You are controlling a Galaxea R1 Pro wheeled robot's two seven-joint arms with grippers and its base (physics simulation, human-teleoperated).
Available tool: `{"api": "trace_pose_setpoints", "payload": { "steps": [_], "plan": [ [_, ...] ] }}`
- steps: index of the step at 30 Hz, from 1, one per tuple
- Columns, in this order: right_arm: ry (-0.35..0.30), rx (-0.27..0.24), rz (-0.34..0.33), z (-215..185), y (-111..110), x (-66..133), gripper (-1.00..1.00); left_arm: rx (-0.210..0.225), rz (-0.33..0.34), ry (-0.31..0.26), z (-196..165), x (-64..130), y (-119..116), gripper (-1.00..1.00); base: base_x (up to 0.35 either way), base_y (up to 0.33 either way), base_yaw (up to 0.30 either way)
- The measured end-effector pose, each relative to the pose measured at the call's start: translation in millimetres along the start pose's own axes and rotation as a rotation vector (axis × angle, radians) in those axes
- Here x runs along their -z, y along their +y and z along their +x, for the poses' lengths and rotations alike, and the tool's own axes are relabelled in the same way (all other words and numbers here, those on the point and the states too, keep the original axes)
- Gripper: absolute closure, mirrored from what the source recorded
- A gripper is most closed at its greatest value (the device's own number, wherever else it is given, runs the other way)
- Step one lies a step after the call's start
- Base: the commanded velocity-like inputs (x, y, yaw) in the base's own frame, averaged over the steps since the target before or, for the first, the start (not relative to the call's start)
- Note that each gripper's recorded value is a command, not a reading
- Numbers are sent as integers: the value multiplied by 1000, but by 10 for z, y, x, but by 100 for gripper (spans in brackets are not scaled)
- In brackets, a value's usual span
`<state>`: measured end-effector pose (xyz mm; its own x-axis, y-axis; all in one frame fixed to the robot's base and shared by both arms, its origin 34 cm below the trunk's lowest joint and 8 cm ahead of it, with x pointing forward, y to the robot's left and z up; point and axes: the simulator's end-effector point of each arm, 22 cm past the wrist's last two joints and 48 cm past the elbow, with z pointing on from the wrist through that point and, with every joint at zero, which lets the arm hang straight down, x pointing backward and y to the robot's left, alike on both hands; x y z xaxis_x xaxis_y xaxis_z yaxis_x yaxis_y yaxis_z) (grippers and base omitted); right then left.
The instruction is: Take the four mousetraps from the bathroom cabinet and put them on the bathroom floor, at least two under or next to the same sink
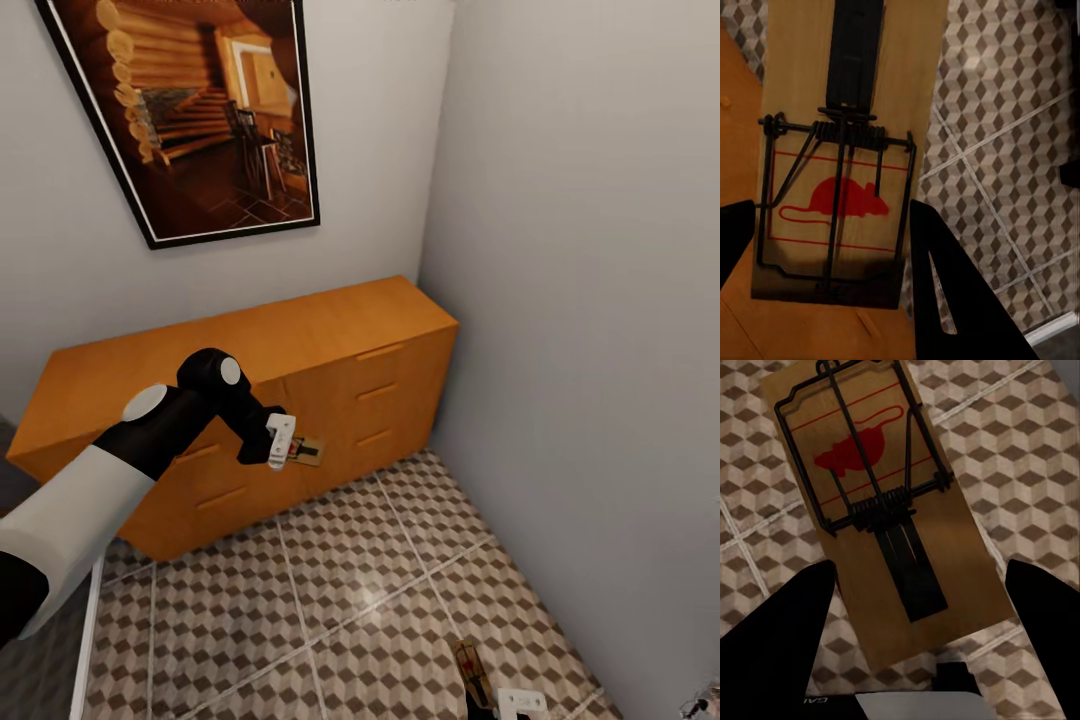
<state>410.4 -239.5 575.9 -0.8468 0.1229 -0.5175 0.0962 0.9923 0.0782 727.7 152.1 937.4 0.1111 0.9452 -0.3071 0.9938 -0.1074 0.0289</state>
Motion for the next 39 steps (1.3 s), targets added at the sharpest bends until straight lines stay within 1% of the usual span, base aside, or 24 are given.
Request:
{"api": "trace_pose_setpoints", "payload": {
  "steps": [4, 7, 15, 18, 21, 22, 24, 25, 26, 27, 28, 29, 31, 32, 33, 34, 36, 38, 39],
  "plan": [
    [0, 0, 0, 0, 2, 0, 100, 1, 2, 0, 5, -8, -7, 100, -302, -4, 0],
    [0, 0, 0, 0, 0, 2, 100, 6, 6, 2, 21, -17, -14, 100, -114, -1, 0],
    [-1, 0, 0, 0, -1, 3, 100, 43, 42, 13, 141, -117, -77, 100, -15, 0, 0],
    [-1, 0, 0, 0, -1, 3, 100, 71, 81, 19, 231, -251, -195, 100, 0, 0, 0],
    [0, 0, 0, 1, 1, 3, 100, 111, 143, 23, 350, -509, -435, 100, 0, 0, 0],
    [0, 0, -1, 1, 3, 3, 100, 125, 140, 26, 398, -612, -477, 100, 0, 0, 0],
    [0, 0, -1, 2, 6, 3, 100, 166, 112, 38, 534, -916, -568, 100, 0, 0, 0],
    [0, 0, -1, 1, 6, 3, 100, 179, 107, 40, 560, -1028, -613, 100, 0, 0, 0],
    [0, 0, -1, 1, 5, 3, 100, 203, 106, 41, 592, -1192, -689, 100, 0, 0, 0],
    [0, 0, 0, 1, 3, 3, 100, 223, 105, 40, 615, -1296, -737, 100, 0, 0, 0],
    [0, 0, -1, 1, 6, 3, 100, 245, 101, 35, 634, -1385, -768, 100, 0, 0, 0],
    [0, 0, -1, 1, 7, 3, 100, 257, 97, 30, 640, -1428, -777, 100, 0, 0, 0],
    [-1, 0, -1, 0, 5, 3, 100, 321, 75, 1, 658, -1585, -786, 100, 0, 0, 0],
    [-1, 0, 0, -1, 3, 3, 100, 367, 59, -18, 675, -1665, -782, 100, 0, 0, 0],
    [-1, 0, 0, -2, 2, 3, 100, 393, 48, -30, 683, -1705, -774, 100, 0, 0, 0],
    [-2, 0, 0, -2, 1, 3, 100, 448, 27, -51, 706, -1783, -759, 100, 0, 0, 0],
    [-2, 0, 0, -3, 0, 3, 100, 580, -28, -83, 824, -1928, -729, 100, 0, 0, 0],
    [-2, 1, 1, -4, -7, 3, 100, 713, -108, -112, 1018, -2063, -691, 100, 0, 0, 0],
    [-2, 1, 1, -5, -13, 3, 100, 743, -134, -125, 1069, -2094, -677, 100, 0, 0, 0]
  ]
}}
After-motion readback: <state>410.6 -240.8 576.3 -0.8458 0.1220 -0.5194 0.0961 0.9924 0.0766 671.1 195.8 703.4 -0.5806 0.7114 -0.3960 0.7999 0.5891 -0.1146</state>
